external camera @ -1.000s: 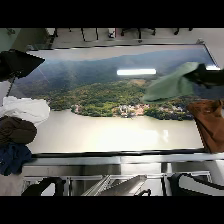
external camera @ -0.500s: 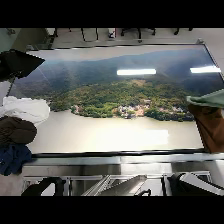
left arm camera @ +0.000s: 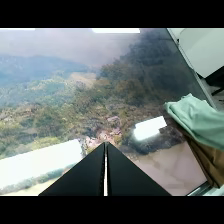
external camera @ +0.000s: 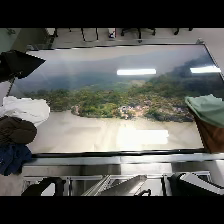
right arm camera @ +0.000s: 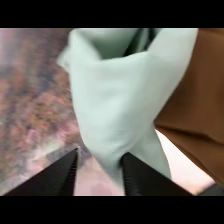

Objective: Fold the shirts.

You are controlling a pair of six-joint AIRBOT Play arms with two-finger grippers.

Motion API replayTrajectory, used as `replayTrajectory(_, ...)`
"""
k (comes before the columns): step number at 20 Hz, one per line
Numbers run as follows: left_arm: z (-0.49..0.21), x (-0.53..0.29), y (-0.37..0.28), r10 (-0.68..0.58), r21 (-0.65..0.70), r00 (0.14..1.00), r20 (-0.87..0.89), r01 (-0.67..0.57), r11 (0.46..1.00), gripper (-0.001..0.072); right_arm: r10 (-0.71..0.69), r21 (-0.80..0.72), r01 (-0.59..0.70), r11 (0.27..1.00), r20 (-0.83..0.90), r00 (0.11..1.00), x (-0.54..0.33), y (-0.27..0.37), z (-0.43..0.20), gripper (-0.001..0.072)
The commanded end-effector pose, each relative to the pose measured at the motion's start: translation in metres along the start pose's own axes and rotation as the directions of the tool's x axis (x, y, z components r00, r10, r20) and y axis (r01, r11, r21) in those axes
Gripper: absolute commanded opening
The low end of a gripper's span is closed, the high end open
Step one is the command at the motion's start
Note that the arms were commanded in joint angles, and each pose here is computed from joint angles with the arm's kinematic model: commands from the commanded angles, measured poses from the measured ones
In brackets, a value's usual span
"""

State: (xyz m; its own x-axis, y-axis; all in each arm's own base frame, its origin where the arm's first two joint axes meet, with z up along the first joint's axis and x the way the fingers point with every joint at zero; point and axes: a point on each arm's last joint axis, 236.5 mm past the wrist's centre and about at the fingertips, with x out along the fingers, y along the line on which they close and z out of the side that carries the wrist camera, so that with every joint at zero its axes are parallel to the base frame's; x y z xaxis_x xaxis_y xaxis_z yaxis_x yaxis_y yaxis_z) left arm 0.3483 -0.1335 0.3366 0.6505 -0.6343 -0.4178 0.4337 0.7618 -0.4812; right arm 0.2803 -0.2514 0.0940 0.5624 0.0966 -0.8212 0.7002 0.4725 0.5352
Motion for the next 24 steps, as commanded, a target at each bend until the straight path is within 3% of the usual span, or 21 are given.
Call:
replayTrajectory(1,-0.003,0.0,0.0,-0.002,0.001,1.0,-0.011,0.002,1.0,0.0027,-0.274,0.176,0.293,0.94,-0.126,0.954,-0.004,-0.07,-0.031,0.0563)
replayTrajectory(2,-0.003,0.0,0.0,-0.002,0.001,1.0,-0.014,0.002,1.0,0.0027,-0.331,0.189,0.353,0.916,-0.137,0.934,-0.009,-0.084,-0.034,0.0655)
replayTrajectory(6,-0.003,0.0,0.0,-0.002,0.001,1.0,-0.013,0.002,1.0,0.0027,-0.366,0.195,0.387,0.901,-0.136,0.921,-0.012,-0.092,-0.034,0.0654)
replayTrajectory(9,-0.003,0.0,0.0,-0.002,0.0,1.0,-0.012,0.002,1.0,0.0027,-0.291,0.208,0.313,0.927,-0.132,0.948,-0.005,-0.073,-0.033,0.0639)
replayTrajectory(10,-0.003,0.0,0.0,-0.002,0.0,1.0,-0.012,0.002,1.0,0.0027,-0.224,0.205,0.247,0.947,-0.129,0.966,0.0,-0.057,-0.032,0.0487)
replayTrajectory(11,-0.003,0.0,0.0,-0.002,0.0,1.0,-0.013,0.002,1.0,0.0027,-0.135,0.169,0.154,0.973,-0.119,0.984,0.005,-0.034,-0.03,0.0195)
replayTrajectory(12,-0.003,0.0,0.0,-0.002,0.0,1.0,-0.013,0.002,1.0,0.0027,-0.045,0.136,0.059,0.989,-0.106,0.993,0.01,-0.008,-0.027,0.0063)
replayTrajectory(13,-0.003,0.0,0.0,-0.001,0.0,1.0,-0.015,0.001,1.0,0.0027,0.028,0.096,-0.019,0.995,-0.097,0.995,0.014,0.019,-0.027,0.0063)
replayTrajectory(14,-0.004,0.0,0.0,-0.001,0.001,1.0,-0.019,0.001,1.0,0.0027,0.071,0.036,-0.068,0.997,-0.091,0.993,0.017,0.042,-0.029,0.0017)
replayTrajectory(16,-0.01,0.002,-0.004,-0.003,0.012,0.999,-0.04,0.004,1.0,0.0026,0.1,-0.149,-0.114,0.982,-0.1,0.99,0.025,0.088,-0.046,0.0022)
replayTrajectory(18,-0.024,0.01,-0.013,-0.004,0.029,0.996,-0.093,0.006,1.0,0.0026,0.142,-0.356,-0.179,0.917,-0.129,0.981,0.029,0.143,-0.084,0.0021)
replayTrajectory(20,-0.049,0.024,-0.029,0.009,0.066,0.988,-0.154,0.002,0.998,0.0026,0.191,-0.554,-0.259,0.791,-0.179,0.965,0.029,0.194,-0.148,0.0021)
replayTrajectory(24,-0.144,0.067,-0.058,-0.028,0.03,0.958,-0.285,0.038,0.999,0.0026,0.215,-0.747,-0.372,0.551,-0.303,0.928,0.035,0.216,-0.284,0.0022)
